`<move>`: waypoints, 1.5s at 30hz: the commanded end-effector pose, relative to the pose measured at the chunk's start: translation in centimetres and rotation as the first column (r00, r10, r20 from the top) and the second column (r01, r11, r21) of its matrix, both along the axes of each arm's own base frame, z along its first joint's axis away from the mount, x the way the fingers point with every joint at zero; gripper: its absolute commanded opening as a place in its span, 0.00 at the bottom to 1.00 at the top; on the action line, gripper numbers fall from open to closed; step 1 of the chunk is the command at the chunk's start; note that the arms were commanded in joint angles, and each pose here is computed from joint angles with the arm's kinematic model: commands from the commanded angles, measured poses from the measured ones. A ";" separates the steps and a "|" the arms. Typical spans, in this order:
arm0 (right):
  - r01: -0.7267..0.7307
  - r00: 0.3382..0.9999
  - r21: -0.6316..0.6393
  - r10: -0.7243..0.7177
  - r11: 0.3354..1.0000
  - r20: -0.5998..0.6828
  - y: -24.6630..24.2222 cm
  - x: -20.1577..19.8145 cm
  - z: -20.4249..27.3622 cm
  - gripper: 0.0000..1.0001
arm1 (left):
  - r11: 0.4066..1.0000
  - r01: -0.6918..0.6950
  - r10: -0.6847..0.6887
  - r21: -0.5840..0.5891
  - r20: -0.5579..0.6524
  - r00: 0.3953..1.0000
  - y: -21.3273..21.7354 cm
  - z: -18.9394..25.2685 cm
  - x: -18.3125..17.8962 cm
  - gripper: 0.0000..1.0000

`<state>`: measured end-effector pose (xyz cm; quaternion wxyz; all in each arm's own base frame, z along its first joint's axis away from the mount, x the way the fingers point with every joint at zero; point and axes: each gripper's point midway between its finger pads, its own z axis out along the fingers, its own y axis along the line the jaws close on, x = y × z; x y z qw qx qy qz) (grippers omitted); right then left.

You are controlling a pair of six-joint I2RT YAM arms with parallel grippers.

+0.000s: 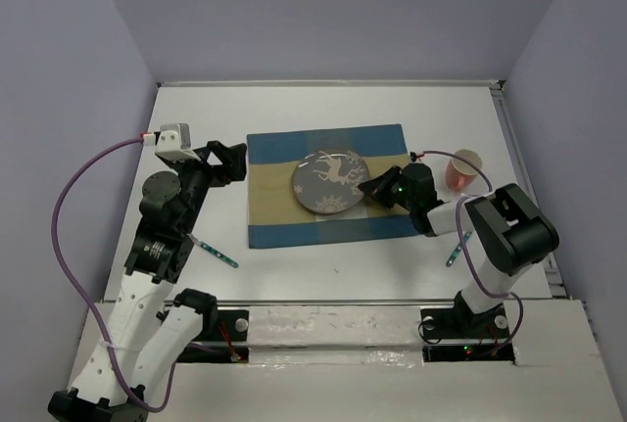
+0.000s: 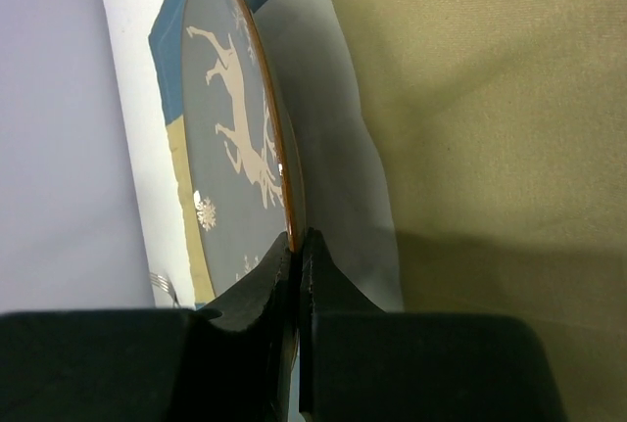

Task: Set the dinner table for one person

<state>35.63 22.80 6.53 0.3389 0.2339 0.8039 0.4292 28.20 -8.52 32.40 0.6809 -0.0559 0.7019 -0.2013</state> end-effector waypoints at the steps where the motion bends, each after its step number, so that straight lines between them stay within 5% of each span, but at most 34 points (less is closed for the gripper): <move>1: -0.052 0.978 0.191 0.011 0.980 0.210 2.3 2.6 7.4 0.00 | 1.000 0.027 -0.026 -0.002 0.034 0.999 -0.5 0.8 0.2 0.99; 7: -0.039 0.990 0.200 0.010 0.979 0.141 2.3 2.2 4.4 0.03 | 1.000 0.025 -0.025 -0.004 0.039 0.999 -0.4 0.8 0.1 0.99; 11: -0.037 0.990 0.134 0.019 0.990 0.137 1.9 2.1 4.2 0.37 | 1.000 0.027 -0.026 -0.007 0.045 0.999 -0.4 1.0 0.0 0.99; 12: -0.032 0.995 0.100 0.021 0.994 0.102 1.7 1.8 3.5 0.52 | 1.000 0.025 -0.025 -0.007 0.047 0.999 -0.4 1.2 -0.1 0.99; 18: -0.031 0.995 -0.131 0.042 0.991 0.088 -0.4 1.0 3.4 0.78 | 1.000 0.024 -0.023 -0.009 0.066 0.998 -0.2 1.7 -0.4 0.99; 25: -0.015 1.000 -0.310 0.023 0.951 0.021 -3.9 -2.2 1.2 0.80 | 1.000 0.006 -0.005 -0.008 0.102 0.995 0.4 2.7 -1.1 0.99; 32: 0.076 0.993 -0.482 -0.022 0.873 0.117 -7.5 -2.2 5.7 0.76 | 1.000 0.014 -0.011 -0.015 0.138 0.990 0.5 3.7 -1.9 0.99; 39: 0.447 0.890 -0.713 -0.349 0.540 0.294 -20.1 0.0 14.2 0.52 | 0.999 0.050 -0.048 -0.006 0.163 0.985 -0.1 4.4 -2.7 0.99; 45: 0.582 0.756 -0.720 -0.578 0.379 0.307 -30.0 1.0 14.7 0.52 | 0.997 0.081 -0.082 0.014 0.190 0.978 -1.0 5.1 -3.8 0.99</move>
